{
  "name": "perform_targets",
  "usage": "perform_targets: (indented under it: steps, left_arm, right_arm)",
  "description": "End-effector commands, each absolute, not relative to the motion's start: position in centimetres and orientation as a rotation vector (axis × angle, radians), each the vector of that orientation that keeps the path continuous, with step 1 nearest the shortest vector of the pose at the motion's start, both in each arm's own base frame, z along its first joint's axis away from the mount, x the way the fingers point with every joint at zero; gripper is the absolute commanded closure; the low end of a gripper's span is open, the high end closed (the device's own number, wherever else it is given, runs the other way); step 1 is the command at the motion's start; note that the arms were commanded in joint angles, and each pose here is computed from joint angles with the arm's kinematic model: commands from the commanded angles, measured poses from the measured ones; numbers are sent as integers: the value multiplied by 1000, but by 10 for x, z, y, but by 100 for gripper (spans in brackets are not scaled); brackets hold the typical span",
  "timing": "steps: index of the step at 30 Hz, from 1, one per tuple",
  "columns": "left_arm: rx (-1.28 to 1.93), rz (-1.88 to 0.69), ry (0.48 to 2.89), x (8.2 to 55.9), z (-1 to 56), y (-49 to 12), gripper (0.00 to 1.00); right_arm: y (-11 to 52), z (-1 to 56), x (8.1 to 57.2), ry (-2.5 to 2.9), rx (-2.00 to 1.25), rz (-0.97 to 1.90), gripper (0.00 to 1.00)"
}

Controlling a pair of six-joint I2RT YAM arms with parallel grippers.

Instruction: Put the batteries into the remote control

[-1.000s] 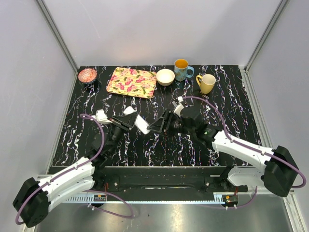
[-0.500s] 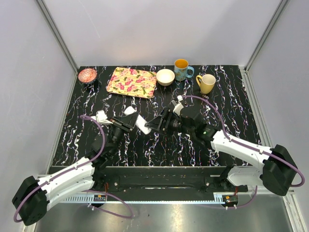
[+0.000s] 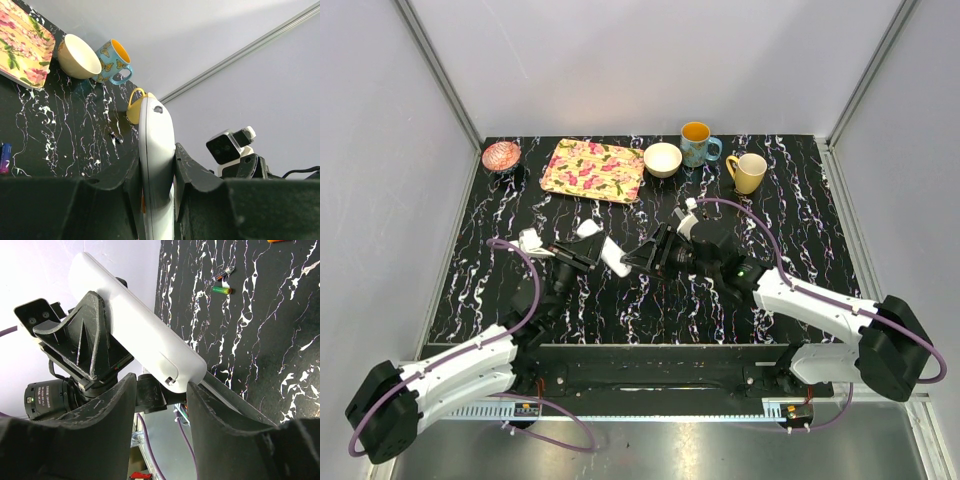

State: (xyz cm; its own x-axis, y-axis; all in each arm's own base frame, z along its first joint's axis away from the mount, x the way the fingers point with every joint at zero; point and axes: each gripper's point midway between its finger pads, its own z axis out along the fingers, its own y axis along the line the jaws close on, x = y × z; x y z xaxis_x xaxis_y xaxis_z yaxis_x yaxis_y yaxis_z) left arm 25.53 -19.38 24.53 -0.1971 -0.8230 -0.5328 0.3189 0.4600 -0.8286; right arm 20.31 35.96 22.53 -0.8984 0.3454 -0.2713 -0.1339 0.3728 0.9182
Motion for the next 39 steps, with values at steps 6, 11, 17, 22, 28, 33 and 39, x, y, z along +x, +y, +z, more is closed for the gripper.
perform_targets:
  steps: [6,11,17,22,28,33,39]
  left_arm:
    - [-483,-1132,1335,256,266,-195,100]
    - [-481,-1136,1339,256,265,-196,100]
    - [-480,-1169,1335,253,268,-198,100]
    - [-466,-1194,1331,250,272,-202,100]
    - [-489,-1164,1317,252,274,-195,100]
    - [-488,-1129,1293,253,283,-189,100]
    - [-480,-1120,1296,253,283,-190,100]
  right_arm:
    - [366,260,208,2096,165,1636,46]
    - [365,258,208,2101,171,1631,44]
    - [366,254,208,2111,174,1628,44]
    - [367,252,209,2115,181,1629,44]
    - [367,254,208,2111,178,1643,43]
    - [363,252,206,2114,192,1640,42]
    - [362,248,204,2123,196,1636,42]
